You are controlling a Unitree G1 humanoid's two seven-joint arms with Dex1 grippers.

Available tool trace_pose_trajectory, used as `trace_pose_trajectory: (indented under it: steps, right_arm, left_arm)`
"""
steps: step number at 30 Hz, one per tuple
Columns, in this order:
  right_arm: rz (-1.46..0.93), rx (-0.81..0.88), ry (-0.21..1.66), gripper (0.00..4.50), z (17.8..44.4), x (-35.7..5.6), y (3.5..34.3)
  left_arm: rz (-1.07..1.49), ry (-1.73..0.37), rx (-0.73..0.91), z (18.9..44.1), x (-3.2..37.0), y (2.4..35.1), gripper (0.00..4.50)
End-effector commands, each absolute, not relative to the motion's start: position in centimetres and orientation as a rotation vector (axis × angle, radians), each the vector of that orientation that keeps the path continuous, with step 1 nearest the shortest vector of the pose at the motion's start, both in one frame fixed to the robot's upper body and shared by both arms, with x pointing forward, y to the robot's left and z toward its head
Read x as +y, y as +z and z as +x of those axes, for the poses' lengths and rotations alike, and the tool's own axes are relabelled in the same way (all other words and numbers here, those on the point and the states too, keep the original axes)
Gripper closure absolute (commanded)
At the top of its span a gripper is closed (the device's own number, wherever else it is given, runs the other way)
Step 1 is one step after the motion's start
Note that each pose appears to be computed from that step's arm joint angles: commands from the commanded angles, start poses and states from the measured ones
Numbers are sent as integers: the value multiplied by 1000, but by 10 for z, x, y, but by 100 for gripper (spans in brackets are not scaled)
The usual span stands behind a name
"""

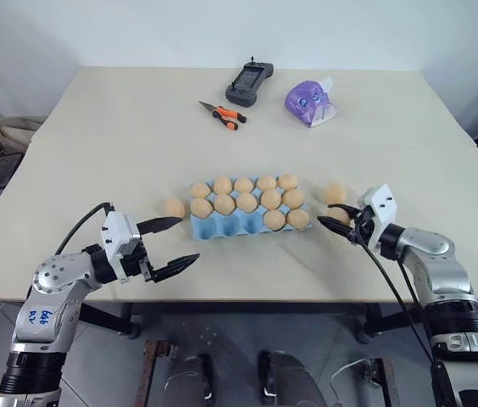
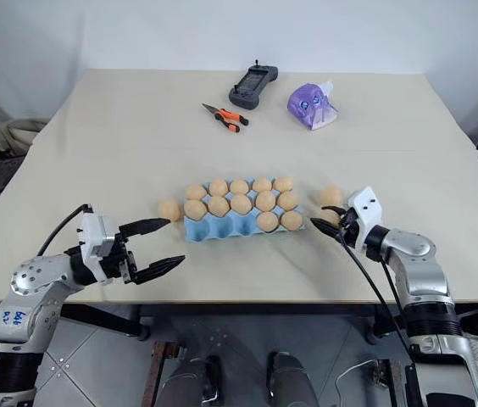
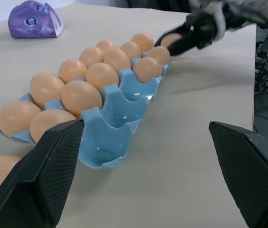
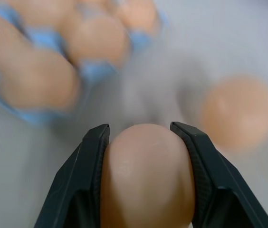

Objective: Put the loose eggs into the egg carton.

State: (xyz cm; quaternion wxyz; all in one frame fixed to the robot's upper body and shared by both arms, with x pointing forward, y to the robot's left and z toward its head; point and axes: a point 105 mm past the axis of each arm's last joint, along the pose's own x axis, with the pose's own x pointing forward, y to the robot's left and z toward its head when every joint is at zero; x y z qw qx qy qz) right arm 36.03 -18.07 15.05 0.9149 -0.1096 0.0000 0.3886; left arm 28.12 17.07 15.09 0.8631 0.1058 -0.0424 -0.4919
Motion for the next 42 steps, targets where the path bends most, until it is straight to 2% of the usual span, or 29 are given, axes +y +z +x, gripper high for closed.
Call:
trace_pose_trajectory:
  steps: [1,3,11,14,19,26,27,31,34,38,42]
  right_arm:
    - [-176,-133,924,276,347,-138,192]
    - [-168,-148,964,276,343,-119,200]
    - [-324,-64,1062,276,356,-45,180]
    - [-303,-72,1033,276,365,-29,184]
    - [-316,-54,1054,276,366,-22,173]
    - [-279,-92,1110,37,351,-28,184]
    - [-278,-107,1123,3,346,-31,187]
    - [-247,-187,1116,3,328,-57,199]
    - [-210,-221,983,3,322,-102,198]
    - [-238,-179,688,3,309,-188,176]
    - [-266,-145,542,3,291,-229,164]
  left_arm:
    - [216,-981,-148,279,180,167,0]
    - [211,-956,-146,280,186,167,0]
    - [205,-852,-79,275,212,147,0]
    - [203,-830,-90,274,212,148,0]
    - [197,-813,-108,272,210,151,0]
    - [197,-821,-111,271,206,151,0]
    - [196,-825,-111,272,206,152,0]
    - [189,-873,-119,277,196,152,0]
    - [172,-926,-132,282,183,154,0]
    - [185,-977,-146,293,171,156,0]
    - [177,-992,-136,298,171,155,0]
